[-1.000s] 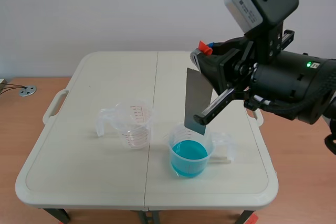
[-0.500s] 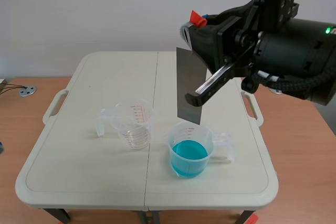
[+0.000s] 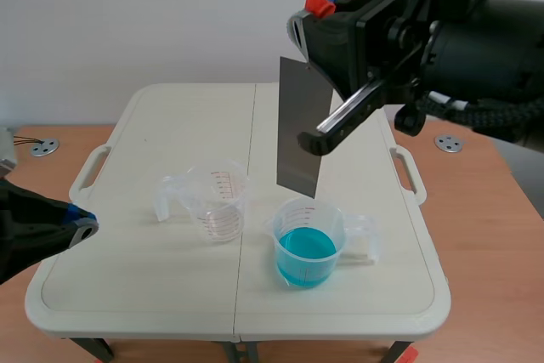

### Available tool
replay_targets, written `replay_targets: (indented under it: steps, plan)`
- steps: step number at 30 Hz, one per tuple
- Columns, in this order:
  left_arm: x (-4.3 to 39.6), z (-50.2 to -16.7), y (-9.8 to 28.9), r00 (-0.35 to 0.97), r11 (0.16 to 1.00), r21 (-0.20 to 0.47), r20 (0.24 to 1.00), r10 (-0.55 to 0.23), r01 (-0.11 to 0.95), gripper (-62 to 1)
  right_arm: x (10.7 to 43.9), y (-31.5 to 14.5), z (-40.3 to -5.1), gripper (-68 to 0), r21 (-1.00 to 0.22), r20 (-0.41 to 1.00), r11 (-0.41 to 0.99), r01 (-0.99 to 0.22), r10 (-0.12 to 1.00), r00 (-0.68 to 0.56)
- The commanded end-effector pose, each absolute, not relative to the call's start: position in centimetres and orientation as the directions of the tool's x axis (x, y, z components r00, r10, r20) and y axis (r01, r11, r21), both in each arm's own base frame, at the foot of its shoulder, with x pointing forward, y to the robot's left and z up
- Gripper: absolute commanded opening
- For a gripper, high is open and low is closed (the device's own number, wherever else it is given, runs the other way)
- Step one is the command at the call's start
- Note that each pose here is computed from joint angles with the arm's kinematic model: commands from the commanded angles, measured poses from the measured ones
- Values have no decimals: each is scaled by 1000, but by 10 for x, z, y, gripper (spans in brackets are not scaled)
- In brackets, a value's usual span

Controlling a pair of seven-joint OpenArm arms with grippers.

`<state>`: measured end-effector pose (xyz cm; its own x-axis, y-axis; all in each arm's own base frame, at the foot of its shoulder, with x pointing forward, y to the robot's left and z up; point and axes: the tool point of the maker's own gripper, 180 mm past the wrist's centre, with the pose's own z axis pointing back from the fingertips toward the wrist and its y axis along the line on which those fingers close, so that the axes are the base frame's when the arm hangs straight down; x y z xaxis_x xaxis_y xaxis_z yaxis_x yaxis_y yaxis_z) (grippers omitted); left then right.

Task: Hold the metal plate by the orange handle, dip it into the blue solution, take it out and point at it, then put the plate back in the beaker on the left.
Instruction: 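Raise the plate and point at it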

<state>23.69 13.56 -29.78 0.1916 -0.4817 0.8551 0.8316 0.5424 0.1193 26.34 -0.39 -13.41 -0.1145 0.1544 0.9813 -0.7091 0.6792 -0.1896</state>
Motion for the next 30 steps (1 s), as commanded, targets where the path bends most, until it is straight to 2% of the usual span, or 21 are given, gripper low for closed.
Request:
replay_targets:
  steps: [1,20,30]
  plan:
    - [245,-287,127,161,541,128,876,-454,831,-591,259,-2,-118,-660,-205,979,672,-712,129,-160]
    - [259,-279,34,72,391,105,908,-412,914,-590,259,-1,-118,-660,-198,980,670,-715,124,-156]
    - [269,-268,10,36,375,123,920,-390,919,-591,259,-1,-118,-660,-198,980,670,-715,124,-156]
